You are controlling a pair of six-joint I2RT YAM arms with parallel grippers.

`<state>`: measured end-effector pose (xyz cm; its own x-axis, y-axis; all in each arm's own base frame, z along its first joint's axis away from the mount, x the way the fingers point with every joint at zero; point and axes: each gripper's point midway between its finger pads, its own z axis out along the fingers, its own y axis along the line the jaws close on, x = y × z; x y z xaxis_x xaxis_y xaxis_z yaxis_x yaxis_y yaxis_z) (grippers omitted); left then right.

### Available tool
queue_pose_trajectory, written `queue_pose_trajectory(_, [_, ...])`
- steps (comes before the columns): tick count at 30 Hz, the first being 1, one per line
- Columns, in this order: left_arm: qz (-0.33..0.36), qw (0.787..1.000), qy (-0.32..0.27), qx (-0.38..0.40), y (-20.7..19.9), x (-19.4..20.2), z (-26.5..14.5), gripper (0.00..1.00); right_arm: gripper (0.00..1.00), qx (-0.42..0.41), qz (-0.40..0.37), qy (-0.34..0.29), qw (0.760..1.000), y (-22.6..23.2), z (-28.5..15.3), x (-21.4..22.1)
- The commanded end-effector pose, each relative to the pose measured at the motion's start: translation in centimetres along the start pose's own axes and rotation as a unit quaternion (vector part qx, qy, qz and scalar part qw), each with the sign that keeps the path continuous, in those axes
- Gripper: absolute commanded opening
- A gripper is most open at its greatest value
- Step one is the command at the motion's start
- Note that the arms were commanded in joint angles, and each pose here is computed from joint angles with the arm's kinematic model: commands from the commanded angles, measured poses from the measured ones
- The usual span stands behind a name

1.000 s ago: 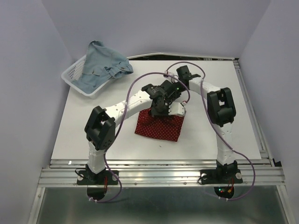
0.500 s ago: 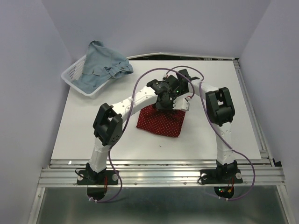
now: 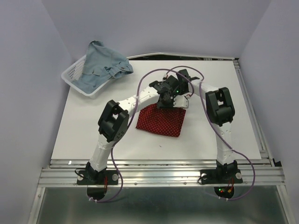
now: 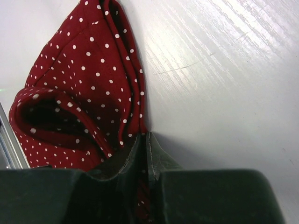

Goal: Fold and stack the skirts
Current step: Fold the skirt

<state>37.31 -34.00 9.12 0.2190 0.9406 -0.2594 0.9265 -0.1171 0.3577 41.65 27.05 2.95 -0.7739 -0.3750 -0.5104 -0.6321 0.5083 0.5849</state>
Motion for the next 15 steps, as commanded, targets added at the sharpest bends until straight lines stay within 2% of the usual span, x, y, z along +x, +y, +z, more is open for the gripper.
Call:
queue_pose_trajectory(1, [0.001, 0.999, -0.016, -0.047, 2.4, -0.7, -1.0, 0.54, 0.17, 0.016, 0.016, 0.016, 1.000, -0.8, 0.7, 0.5])
queue_pose_trajectory(5, [-0.004, 0.997, -0.029, -0.066, 3.2, -1.3, -3.2, 0.57, 0.21, 0.042, 0.013, -0.001, 0.999, -1.6, -0.2, -1.2])
queue_pose_trajectory(9, [-0.045, 0.993, -0.061, -0.093, 4.1, -1.8, -7.1, 0.56, 0.24, 0.095, 0.011, -0.049, 0.994, -4.0, -3.3, -5.2])
queue_pose_trajectory(12, [-0.117, 0.982, -0.102, -0.104, 4.3, -1.8, -10.2, 0.56, 0.31, 0.136, 0.006, -0.106, 0.985, -5.3, -7.6, -9.3])
queue_pose_trajectory(13, [-0.138, 0.978, -0.116, -0.103, 4.1, -1.8, -11.0, 0.56, 0.37, 0.142, 0.004, -0.120, 0.983, -5.3, -8.7, -10.2])
queue_pose_trajectory(15, [-0.216, 0.959, -0.150, -0.106, 3.4, -1.5, -12.0, 0.56, 0.38, 0.150, 0.003, -0.142, 0.978, -4.9, -11.0, -11.5])
